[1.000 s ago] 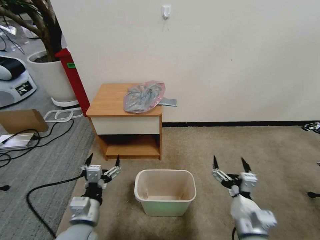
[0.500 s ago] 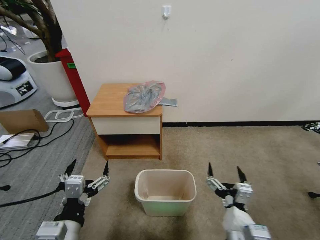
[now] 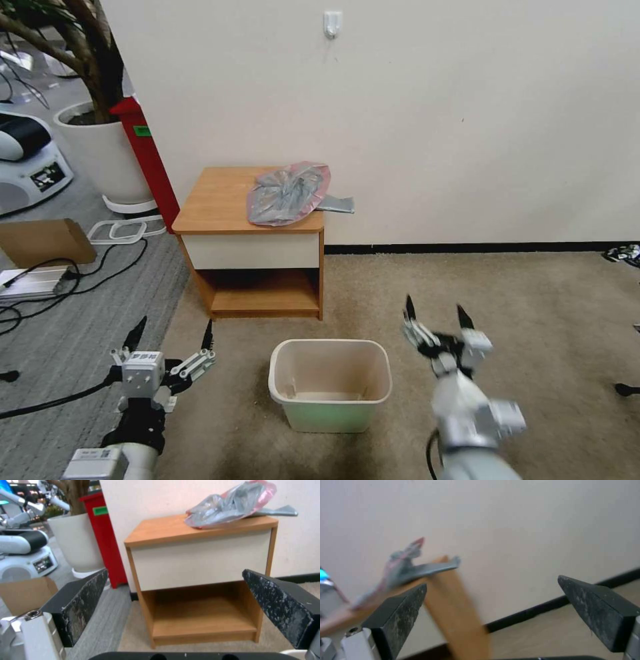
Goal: Pick up the garbage bag from the table and place it over the trash can.
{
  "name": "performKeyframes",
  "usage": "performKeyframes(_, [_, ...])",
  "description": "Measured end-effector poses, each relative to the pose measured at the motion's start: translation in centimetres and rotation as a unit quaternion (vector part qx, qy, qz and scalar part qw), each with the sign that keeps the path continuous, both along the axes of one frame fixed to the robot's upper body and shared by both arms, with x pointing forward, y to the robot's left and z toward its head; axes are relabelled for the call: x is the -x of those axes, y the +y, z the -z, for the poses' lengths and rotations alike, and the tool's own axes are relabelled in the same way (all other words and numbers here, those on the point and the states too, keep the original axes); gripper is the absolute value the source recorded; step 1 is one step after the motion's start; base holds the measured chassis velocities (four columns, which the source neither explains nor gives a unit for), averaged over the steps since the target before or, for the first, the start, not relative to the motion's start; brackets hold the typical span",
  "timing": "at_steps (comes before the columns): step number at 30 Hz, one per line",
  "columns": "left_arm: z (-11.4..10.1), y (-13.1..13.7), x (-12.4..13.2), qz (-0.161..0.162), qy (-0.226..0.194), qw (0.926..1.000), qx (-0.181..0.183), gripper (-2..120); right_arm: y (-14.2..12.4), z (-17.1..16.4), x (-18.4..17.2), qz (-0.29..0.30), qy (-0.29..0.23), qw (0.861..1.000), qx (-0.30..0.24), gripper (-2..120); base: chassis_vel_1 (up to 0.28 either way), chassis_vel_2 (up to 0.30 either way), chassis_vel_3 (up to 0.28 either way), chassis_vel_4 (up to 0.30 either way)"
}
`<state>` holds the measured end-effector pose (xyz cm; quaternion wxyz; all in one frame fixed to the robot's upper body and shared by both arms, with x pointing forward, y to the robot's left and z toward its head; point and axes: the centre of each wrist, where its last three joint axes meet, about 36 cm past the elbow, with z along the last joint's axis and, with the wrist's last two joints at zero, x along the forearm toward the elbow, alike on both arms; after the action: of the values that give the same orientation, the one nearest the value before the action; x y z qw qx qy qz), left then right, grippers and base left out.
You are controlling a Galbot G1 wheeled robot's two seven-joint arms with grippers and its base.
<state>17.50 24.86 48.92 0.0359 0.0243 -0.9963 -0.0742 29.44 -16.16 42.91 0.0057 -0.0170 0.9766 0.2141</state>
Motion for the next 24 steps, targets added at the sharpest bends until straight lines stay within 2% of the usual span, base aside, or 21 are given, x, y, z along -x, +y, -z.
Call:
performKeyframes(1, [0.0,0.0,0.1,-0.003,0.001,1.0,0.001,100,0.4,-0.1,-2.2,-0.025,-0.004,0.998,-0.052,100,0.0,0.0,0.0,0.0])
performKeyframes(2, [0.0,0.0,0.1,-0.003,0.001,1.0,0.001,100,0.4,-0.1,-2.2,-0.025,-0.004,0.998,-0.052,100,0.0,0.0,0.0,0.0])
performKeyframes(3, [0.1,-0.1,0.1,-0.007,0.003,1.0,0.002,100,0.8,0.2,-4.2,-0.047,-0.006,0.994,-0.096,100,0.0,0.0,0.0,0.0])
performKeyframes(6, [0.2,-0.2,0.3,-0.012,0.005,0.9999,0.005,100,1.9,0.5,-9.6,-0.091,-0.002,0.976,-0.198,100,0.0,0.0,0.0,0.0])
performKeyframes(7, [0.2,-0.2,0.3,-0.012,0.005,0.9999,0.005,100,1.9,0.5,-9.6,-0.091,-0.002,0.976,-0.198,100,0.0,0.0,0.0,0.0])
performKeyframes(9, [0.2,-0.1,0.5,-0.015,0.01,0.9998,0.004,100,2.6,-0.3,-12.9,-0.123,0.008,0.952,-0.279,100,0.0,0.0,0.0,0.0])
performKeyframes(10, [0.2,-0.1,0.5,-0.015,0.01,0.9998,0.004,100,2.6,-0.3,-12.9,-0.123,0.008,0.952,-0.279,100,0.0,0.0,0.0,0.0])
performKeyframes(13, [0.3,0.0,0.6,-0.017,0.014,0.9998,0.001,100,2.8,-1.0,-16.2,-0.145,0.024,0.923,-0.355,100,0.0,0.0,0.0,0.0])
performKeyframes(15, [0.3,0.0,0.7,-0.021,0.013,0.9997,0.0,100,2.7,-1.0,-18.3,-0.148,0.036,0.912,-0.381,100,0.0,0.0,0.0,0.0])
performKeyframes(24, [0.4,-0.2,0.7,-0.027,0.012,0.9996,0.001,100,2.3,0.4,-23.9,-0.125,0.083,0.909,-0.388,100,0.0,0.0,0.0,0.0])
